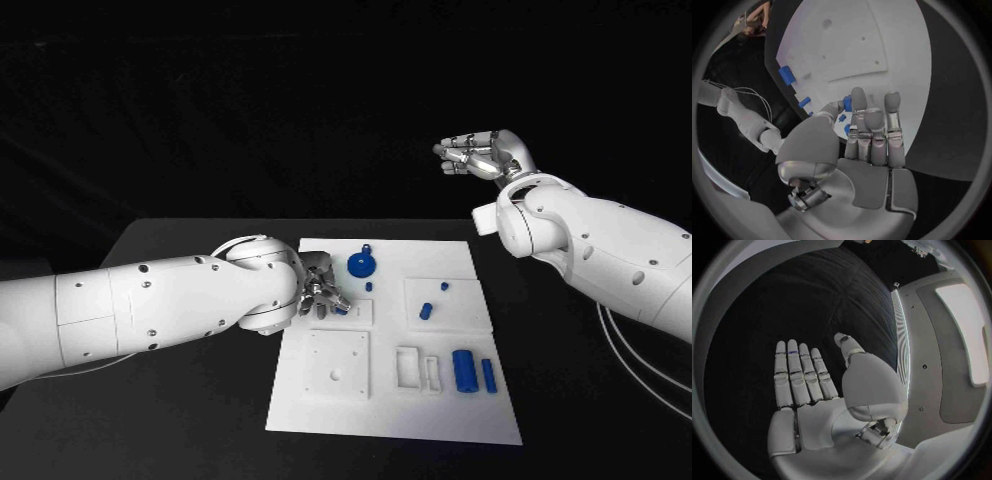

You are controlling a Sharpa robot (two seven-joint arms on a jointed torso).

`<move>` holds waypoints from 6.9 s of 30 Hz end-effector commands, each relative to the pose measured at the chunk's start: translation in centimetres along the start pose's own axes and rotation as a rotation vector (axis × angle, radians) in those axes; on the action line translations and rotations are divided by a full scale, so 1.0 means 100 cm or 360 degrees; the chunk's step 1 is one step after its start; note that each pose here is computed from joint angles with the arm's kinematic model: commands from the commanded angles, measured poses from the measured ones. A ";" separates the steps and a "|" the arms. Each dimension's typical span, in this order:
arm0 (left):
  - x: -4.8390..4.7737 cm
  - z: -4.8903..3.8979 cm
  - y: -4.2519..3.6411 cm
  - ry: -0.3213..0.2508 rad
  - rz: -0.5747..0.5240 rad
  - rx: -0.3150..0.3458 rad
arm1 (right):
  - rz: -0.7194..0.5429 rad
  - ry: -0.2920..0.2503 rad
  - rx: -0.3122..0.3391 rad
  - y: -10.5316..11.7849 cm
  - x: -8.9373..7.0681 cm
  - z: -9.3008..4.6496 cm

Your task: Assemble the parts on the task board

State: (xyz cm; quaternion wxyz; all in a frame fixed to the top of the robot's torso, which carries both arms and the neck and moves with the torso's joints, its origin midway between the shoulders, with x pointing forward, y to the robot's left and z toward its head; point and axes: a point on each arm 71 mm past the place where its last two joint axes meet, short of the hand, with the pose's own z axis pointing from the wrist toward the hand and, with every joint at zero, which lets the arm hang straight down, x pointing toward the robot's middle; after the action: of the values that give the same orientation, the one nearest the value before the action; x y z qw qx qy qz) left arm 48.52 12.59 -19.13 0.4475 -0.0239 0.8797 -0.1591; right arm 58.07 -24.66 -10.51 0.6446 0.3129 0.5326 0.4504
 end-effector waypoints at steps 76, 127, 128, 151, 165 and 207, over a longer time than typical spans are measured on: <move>0.0062 0.0093 -0.0003 0.0121 0.0081 -0.0029 | 0.0021 0.0039 0.0014 -0.005 0.005 -0.004; -0.0396 0.0024 0.0111 0.0018 -0.0278 -0.0035 | 0.0027 0.0082 0.0037 -0.015 0.006 -0.007; -0.0460 0.0033 0.0136 0.0010 -0.0313 -0.0043 | 0.0027 0.0082 0.0038 -0.015 0.006 -0.007; -0.1062 0.0324 0.0468 -0.0058 -0.0361 -0.0170 | 0.0031 0.0088 0.0034 -0.014 0.008 -0.007; -0.1099 0.0449 0.0461 0.0058 -0.0322 -0.0188 | 0.0038 0.0096 0.0025 -0.011 0.011 -0.007; -0.1058 0.0577 0.0456 0.0115 -0.0299 -0.0184 | 0.0050 0.0105 0.0017 -0.009 0.016 -0.007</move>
State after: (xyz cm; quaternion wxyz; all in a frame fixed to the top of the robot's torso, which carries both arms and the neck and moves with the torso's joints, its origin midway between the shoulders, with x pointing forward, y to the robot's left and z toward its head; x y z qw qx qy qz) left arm 59.97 17.72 -15.32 0.4024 -0.1367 0.8937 -0.1443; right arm 57.75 -23.83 -12.22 0.6196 0.3163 0.5512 0.4607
